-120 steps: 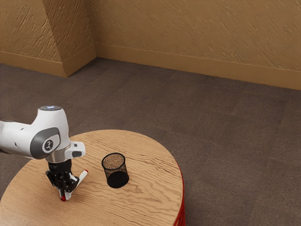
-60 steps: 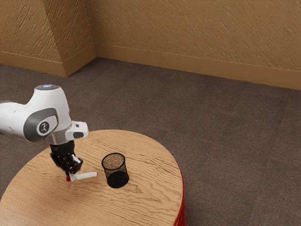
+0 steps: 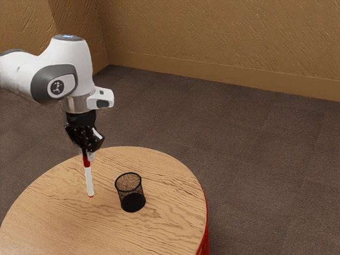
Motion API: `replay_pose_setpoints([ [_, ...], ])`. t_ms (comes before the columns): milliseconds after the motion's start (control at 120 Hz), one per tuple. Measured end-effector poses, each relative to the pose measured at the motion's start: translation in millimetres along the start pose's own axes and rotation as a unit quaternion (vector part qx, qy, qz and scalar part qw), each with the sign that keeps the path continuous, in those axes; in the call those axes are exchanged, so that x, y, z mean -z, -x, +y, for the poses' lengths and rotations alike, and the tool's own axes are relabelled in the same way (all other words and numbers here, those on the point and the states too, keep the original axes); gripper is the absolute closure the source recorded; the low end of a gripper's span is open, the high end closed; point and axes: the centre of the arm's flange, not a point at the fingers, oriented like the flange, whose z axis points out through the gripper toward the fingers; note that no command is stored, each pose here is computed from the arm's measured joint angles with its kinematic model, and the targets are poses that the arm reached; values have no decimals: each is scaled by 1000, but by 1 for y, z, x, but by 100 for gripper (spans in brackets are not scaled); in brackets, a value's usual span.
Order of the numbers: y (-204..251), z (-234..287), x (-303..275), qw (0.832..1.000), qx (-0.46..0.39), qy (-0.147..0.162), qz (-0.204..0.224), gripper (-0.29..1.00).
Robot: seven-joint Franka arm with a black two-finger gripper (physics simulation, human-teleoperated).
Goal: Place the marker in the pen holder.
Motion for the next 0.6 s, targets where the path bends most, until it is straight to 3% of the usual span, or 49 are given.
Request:
replay_pose_setpoints([
  [167, -20, 35, 41, 1000, -14, -15, 0, 69],
  [600, -110, 77, 12, 998, -14, -29, -49, 69],
])
